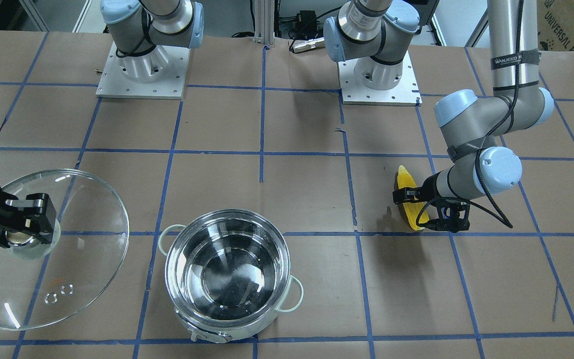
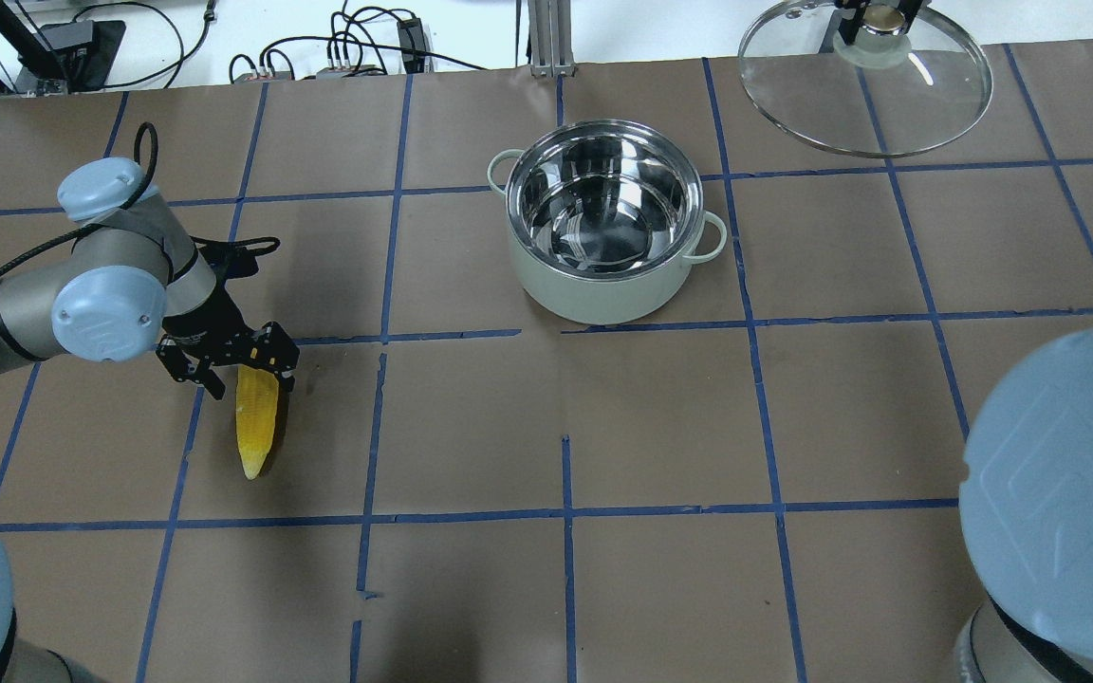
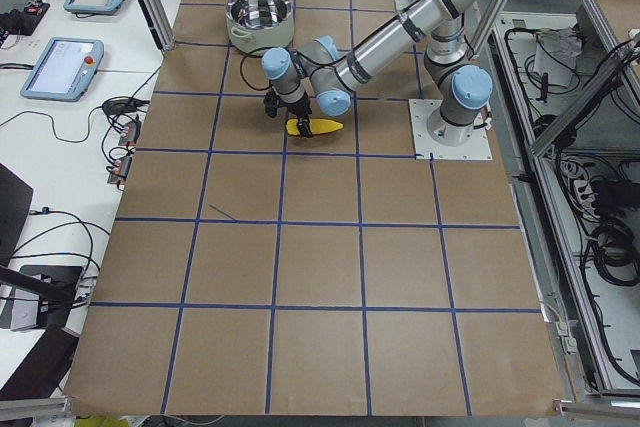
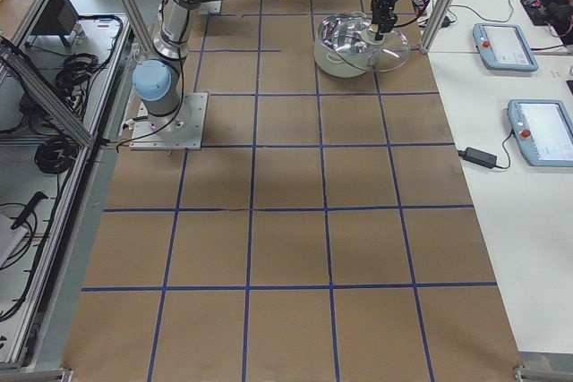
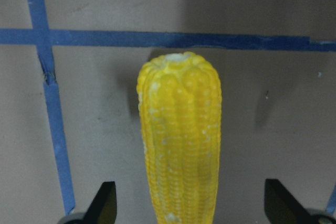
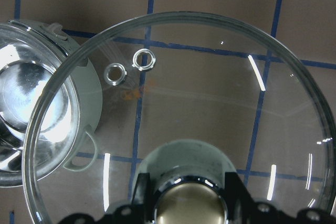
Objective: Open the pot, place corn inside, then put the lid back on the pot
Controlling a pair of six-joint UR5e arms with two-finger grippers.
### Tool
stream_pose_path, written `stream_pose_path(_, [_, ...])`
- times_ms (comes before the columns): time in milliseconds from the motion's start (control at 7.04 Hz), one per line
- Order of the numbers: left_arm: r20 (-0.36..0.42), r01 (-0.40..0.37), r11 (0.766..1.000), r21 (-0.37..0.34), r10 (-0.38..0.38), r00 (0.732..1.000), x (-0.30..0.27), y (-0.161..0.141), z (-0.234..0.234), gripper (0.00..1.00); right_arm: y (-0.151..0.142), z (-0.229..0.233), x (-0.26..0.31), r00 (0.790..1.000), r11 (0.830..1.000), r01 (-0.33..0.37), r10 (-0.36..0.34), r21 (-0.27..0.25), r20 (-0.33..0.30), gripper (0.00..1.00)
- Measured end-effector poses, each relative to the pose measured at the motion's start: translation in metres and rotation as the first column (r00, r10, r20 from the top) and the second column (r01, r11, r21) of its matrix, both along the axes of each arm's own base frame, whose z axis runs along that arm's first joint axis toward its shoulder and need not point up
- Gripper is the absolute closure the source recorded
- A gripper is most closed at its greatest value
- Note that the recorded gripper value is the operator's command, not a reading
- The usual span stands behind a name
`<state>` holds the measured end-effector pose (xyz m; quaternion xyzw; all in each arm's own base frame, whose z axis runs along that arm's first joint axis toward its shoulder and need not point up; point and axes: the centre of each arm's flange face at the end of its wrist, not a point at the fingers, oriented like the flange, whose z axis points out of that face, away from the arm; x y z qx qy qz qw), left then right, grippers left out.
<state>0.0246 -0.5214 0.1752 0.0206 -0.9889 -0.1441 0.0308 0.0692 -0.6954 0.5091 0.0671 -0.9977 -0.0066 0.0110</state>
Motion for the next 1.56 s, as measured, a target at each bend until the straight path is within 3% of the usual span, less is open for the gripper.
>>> stream_pose_path(142, [-0.001, 0.006, 1.0, -0.003, -0.006, 1.0, 0.0, 0.0, -0.003, 0.82, -0.002, -0.003, -0.001, 1.0, 1.0, 0.002, -0.002, 0.003, 0.0, 0.93])
stream_pose_path(284, [0.0, 0.012, 1.0, -0.009, -0.012, 1.0, -0.001, -0.001, -0.002, 0.93, -0.003, -0.004, -0.001, 1.0, 1.0, 0.003, -0.003, 0.004, 0.0, 0.93])
stream_pose_path(852, [0.022, 0.05, 0.994, -0.094, -0.048, 0.999, -0.023, -0.019, 0.047, 0.93, -0.007, -0.007, 0.0, 1.0, 1.0, 0.006, -0.006, 0.002, 0.004, 0.93])
stream_pose_path(1136, [0.006, 0.027, 0.984, -0.174, -0.026, 1.0, -0.091, -0.041, 0.091, 0.93, -0.008, -0.002, -0.001, 1.0, 1.0, 0.007, -0.007, -0.007, 0.005, 0.93])
stream_pose_path(1562, [-0.12, -0.082, 0.959, -0.27, 0.051, 0.991, -0.229, -0.094, 0.169, 0.92, -0.011, 0.005, -0.009, 1.0, 1.0, 0.017, -0.017, -0.022, 0.004, 0.93])
